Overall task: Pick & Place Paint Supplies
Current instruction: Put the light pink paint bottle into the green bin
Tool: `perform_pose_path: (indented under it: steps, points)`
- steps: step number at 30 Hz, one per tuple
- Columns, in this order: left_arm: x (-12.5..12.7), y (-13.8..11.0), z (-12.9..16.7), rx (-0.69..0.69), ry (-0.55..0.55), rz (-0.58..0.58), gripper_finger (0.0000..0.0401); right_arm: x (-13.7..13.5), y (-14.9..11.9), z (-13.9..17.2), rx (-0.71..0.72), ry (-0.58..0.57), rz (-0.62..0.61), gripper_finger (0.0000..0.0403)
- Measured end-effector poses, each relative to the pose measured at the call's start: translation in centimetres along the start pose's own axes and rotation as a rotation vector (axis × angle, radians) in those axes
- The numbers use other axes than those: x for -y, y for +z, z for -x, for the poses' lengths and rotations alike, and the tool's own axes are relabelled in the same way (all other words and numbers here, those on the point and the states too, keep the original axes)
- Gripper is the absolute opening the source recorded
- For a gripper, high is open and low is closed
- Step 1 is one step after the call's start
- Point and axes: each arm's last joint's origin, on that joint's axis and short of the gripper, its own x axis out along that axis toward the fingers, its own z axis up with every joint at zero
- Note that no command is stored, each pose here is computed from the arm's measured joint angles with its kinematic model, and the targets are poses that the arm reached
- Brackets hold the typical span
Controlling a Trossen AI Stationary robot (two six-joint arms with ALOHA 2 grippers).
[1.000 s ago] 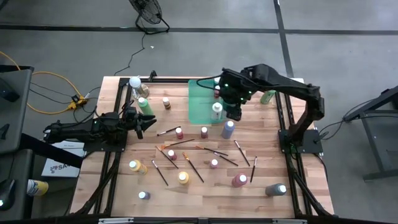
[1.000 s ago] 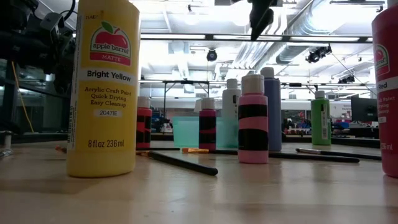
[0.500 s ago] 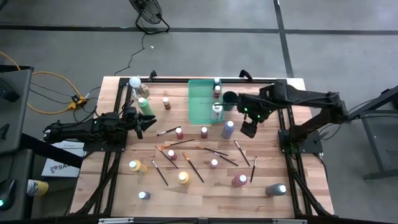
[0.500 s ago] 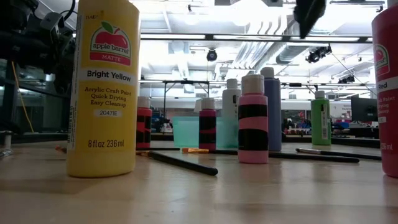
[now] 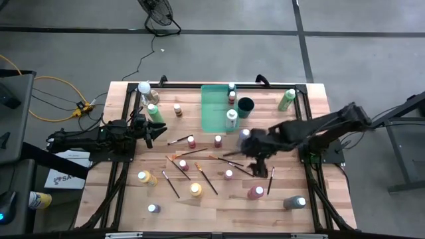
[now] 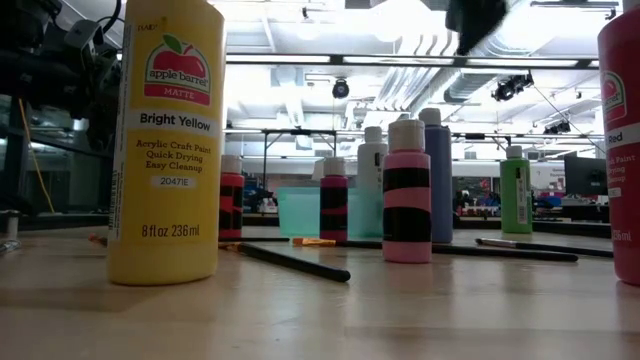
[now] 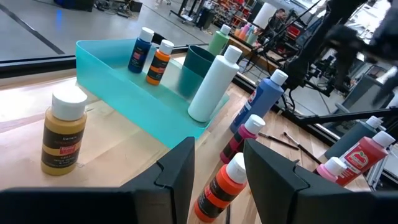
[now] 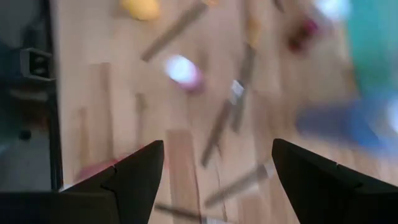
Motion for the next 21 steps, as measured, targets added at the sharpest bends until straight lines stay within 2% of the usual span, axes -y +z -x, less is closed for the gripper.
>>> perform_pose_path:
  steps: [5, 12, 15, 21]
  points:
    - [0.0, 0.0, 0.0, 0.002, -0.001, 0.000, 0.0136, -1.5, 1.5, -3.5, 0.054, 0.027, 0.150, 0.0293]
    - [0.1, 0.1, 0.0, 0.016, -0.009, 0.005, 0.0136, -1.9, 2.6, -7.8, 0.041, 0.020, 0.213, 0.0293]
    - [0.1, 0.1, 0.0, 0.016, -0.009, 0.005, 0.0136, -2.0, 2.5, -9.0, 0.012, 0.014, 0.212, 0.0293]
    - [0.1, 0.2, 0.0, 0.016, -0.010, 0.006, 0.0136, -2.8, 2.1, -9.6, 0.000, -0.007, 0.117, 0.0293]
